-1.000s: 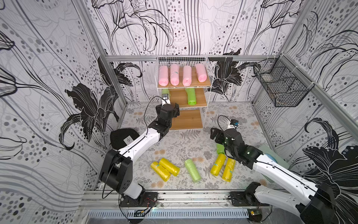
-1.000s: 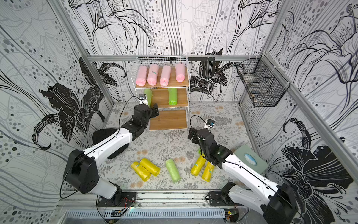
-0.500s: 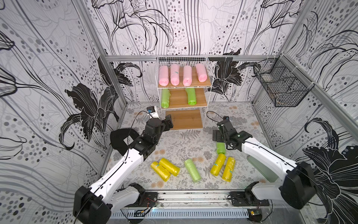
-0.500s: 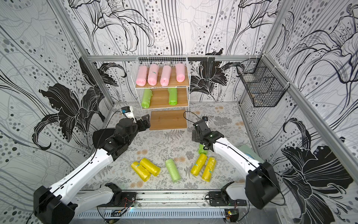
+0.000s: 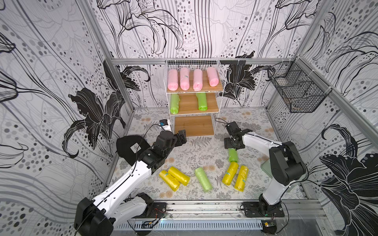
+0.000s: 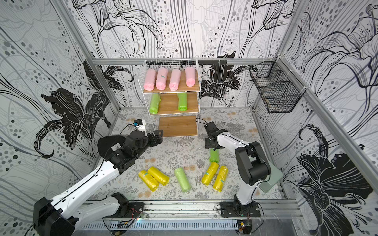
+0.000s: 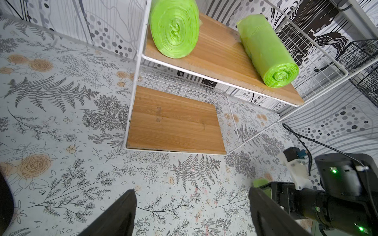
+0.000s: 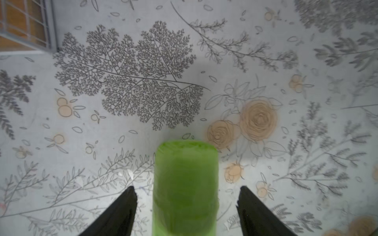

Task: Sort the rolls of trash bags by color and place them on the shelf
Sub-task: Pick up the roll of trash bags from the center of the board, then place the roll of trash bags on the shelf.

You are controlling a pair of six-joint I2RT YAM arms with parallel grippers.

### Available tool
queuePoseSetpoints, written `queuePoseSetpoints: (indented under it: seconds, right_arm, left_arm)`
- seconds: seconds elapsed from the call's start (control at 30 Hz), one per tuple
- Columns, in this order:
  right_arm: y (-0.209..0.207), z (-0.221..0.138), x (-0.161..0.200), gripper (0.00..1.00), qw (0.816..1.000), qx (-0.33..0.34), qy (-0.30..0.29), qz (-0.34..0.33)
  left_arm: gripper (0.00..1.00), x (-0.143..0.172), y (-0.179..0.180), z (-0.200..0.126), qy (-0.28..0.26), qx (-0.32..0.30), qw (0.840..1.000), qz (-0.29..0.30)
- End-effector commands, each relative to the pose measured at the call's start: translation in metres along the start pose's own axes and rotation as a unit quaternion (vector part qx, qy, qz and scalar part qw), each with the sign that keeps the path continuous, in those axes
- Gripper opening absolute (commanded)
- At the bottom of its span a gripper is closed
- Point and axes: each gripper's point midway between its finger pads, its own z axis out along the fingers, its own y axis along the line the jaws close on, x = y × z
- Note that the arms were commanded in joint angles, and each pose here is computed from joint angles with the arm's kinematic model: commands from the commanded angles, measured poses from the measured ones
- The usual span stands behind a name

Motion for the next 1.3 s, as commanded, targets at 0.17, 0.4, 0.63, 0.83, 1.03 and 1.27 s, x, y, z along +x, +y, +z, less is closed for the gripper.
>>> queuePoseSetpoints:
  seconds: [0.17, 0.4, 0.63, 0.83, 1.03, 1.27]
  right_arm:
    - [0.007, 0.026, -0.010, 0.65, 0.999, -0.031, 0.013, 0.015]
    - [0.000, 0.022, -0.018, 0.48, 0.999, -0.029, -0.005, 0.043]
    - [-0.008, -0.052, -0.070, 0.41, 0.969, -0.130, -0.126, 0.166]
    - [-0.002, -0.116, -0.094, 0.40, 0.917, -0.226, -0.211, 0.253]
    - [-0.007, -0.153, -0.090, 0.40, 0.860, -0.291, -0.258, 0.331]
    - [-0.001, -0.177, -0.077, 0.39, 0.801, -0.346, -0.285, 0.397]
  left_arm:
    - [0.88, 0.004, -0.007, 0.002, 0.003, 0.014, 1.000, -0.007]
    - [0.88, 0.006, -0.015, 0.001, 0.005, 0.039, 0.999, -0.021]
    - [0.88, 0.001, -0.036, -0.001, 0.001, 0.085, 0.995, -0.048]
    - [0.88, 0.001, -0.055, -0.004, -0.002, 0.122, 0.990, -0.073]
    - [0.88, 0.008, -0.073, -0.004, 0.003, 0.157, 0.982, -0.105]
    - [0.89, 0.018, -0.094, -0.001, 0.010, 0.229, 0.954, -0.193]
